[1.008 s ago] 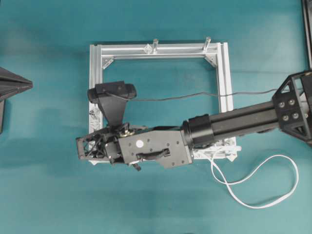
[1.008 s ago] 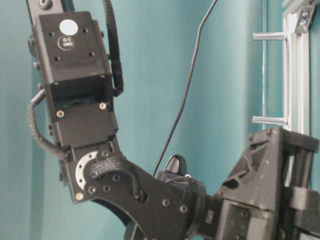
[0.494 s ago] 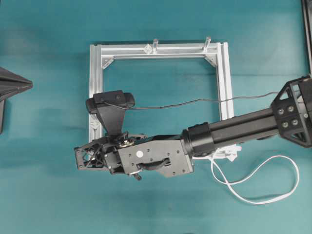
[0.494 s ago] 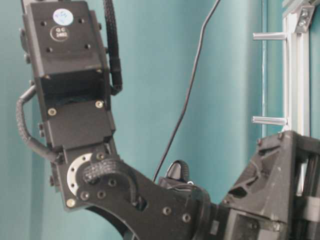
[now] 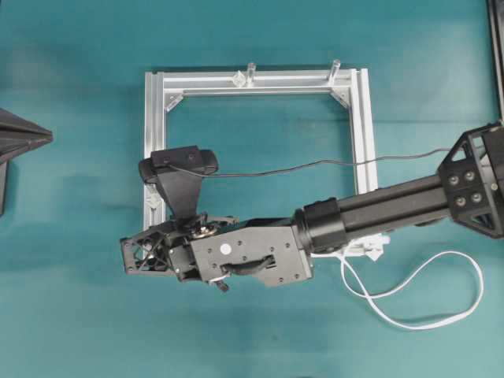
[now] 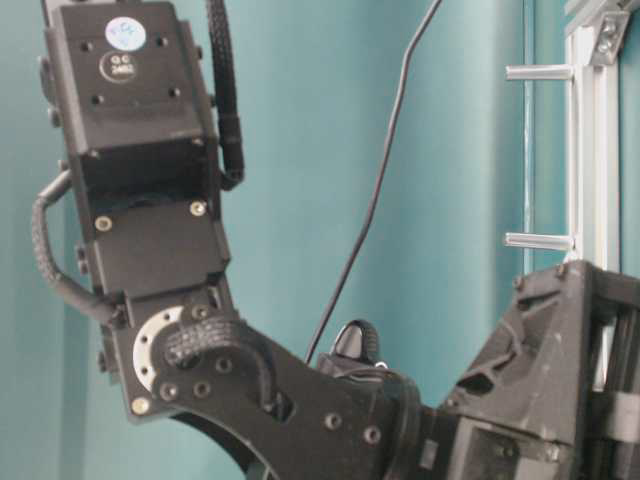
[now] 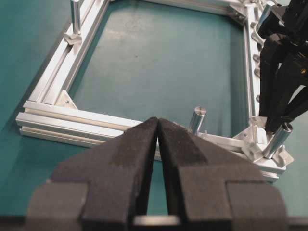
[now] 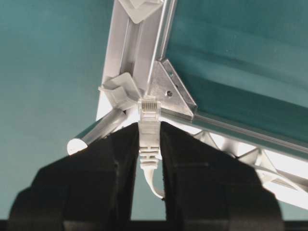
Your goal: Move the cable alternately left and right between 8 closely spaced pins so it hooks onto each one.
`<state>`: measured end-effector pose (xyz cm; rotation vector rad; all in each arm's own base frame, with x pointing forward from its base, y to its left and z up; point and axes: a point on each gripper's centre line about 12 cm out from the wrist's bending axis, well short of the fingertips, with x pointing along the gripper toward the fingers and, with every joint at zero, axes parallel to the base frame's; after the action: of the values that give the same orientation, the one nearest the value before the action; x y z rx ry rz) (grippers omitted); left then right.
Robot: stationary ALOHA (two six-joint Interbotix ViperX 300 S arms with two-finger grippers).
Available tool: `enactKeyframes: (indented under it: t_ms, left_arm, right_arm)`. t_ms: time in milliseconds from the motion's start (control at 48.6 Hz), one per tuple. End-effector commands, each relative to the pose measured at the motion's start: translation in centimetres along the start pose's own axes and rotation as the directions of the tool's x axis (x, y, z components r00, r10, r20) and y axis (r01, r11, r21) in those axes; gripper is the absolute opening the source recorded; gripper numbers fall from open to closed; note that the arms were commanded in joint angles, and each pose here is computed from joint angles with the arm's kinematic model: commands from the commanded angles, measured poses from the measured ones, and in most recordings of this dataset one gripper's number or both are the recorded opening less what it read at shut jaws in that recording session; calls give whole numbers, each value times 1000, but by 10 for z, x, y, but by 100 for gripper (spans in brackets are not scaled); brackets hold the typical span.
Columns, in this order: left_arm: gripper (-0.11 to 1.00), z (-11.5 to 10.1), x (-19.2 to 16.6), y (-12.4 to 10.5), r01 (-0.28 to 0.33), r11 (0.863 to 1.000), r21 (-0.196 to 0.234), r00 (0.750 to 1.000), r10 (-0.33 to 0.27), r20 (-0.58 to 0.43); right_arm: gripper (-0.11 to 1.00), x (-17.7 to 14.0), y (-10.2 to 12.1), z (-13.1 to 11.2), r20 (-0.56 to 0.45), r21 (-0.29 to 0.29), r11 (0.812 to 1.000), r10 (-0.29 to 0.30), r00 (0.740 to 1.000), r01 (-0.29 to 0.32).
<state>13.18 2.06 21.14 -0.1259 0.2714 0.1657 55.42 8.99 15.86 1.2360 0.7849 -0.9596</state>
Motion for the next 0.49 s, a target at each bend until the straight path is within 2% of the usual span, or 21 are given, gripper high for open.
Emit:
enactKeyframes:
  t_ms: [0,206,473]
  left_arm:
    - [12,4,0,0,2,1000,-3,1000,-2,9]
    - [12,4,0,0,2,1000,-3,1000,-2,9]
    - [12,4,0,0,2,1000,-3,1000,-2,9]
  right_arm:
    - [16,-19,9,-5,-12,-4,999,42,999,-42]
    - [16,-29,11,-28,-35,-26,998,63,997,-63]
    - [15,-42,16,-64,-68,-18,995,92,993,-94]
